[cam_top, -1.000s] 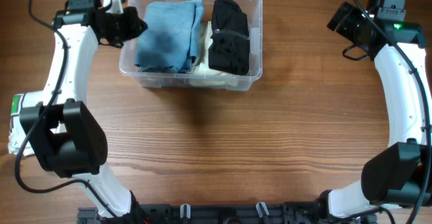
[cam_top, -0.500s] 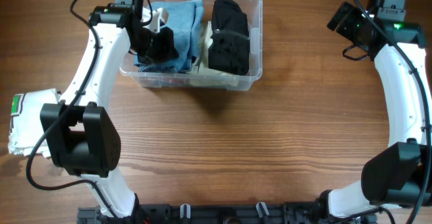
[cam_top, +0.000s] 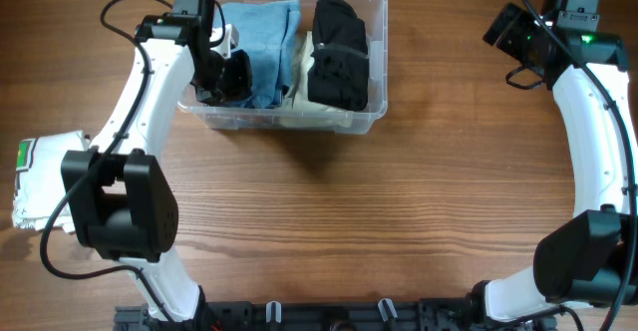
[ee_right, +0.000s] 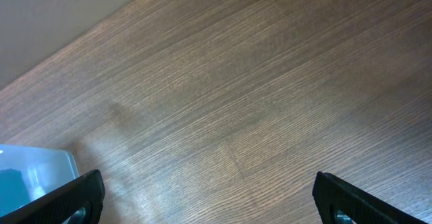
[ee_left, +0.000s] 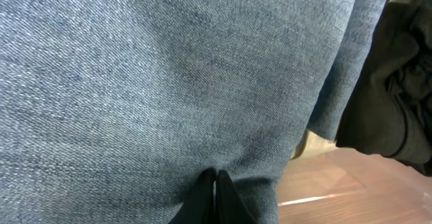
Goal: Pack container
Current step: 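Press and flatten the denim item in the bin with the left gripper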
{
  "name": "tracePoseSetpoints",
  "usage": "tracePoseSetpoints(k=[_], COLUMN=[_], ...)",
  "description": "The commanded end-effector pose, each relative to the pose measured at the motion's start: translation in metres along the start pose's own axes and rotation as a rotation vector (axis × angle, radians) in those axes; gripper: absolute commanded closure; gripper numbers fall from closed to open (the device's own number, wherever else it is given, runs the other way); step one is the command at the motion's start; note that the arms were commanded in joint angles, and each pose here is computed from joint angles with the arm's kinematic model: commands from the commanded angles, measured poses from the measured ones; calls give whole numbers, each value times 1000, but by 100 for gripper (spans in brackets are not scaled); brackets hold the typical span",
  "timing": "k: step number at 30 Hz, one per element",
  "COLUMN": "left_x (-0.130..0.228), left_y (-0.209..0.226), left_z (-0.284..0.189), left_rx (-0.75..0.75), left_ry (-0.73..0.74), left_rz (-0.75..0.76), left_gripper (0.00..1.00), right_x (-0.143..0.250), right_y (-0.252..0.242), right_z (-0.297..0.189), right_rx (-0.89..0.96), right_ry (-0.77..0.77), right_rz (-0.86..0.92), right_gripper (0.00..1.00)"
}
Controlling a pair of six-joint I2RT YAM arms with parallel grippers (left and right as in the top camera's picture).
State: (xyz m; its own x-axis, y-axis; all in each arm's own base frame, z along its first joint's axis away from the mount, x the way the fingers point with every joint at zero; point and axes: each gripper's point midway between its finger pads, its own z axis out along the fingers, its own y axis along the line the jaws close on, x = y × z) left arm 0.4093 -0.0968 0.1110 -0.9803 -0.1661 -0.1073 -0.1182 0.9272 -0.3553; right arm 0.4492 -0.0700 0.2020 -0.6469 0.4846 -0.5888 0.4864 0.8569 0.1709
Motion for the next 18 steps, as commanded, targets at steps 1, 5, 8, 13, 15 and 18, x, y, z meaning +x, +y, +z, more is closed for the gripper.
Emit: tracePoseSetpoints(k=[1,5,8,13,15,18], left_x=[-22,-26,-19,9,17,23], left_y=[-14,-27,-33,-22,-18,-12], left_z=[-46,-78,-92,-83,-77,-66], left_rx=[-2,23,42,6,-9,-22], left_ry=[-139,-210,-217,-93,-44,0], left_rz=[41,64,58,15,-2,-16], left_gripper=[96,96,96,96,96,96], right_x=[4,4,4,3,4,4], right_y=[2,2,2,2,2,2], right_z=[5,5,5,5,5,5], right_rx=[-2,-2,-2,-2,-2,-2], right_ry=[13,13,13,13,13,13], right_rz=[7,7,7,7,7,8], right_gripper=[0,0,0,0,0,0])
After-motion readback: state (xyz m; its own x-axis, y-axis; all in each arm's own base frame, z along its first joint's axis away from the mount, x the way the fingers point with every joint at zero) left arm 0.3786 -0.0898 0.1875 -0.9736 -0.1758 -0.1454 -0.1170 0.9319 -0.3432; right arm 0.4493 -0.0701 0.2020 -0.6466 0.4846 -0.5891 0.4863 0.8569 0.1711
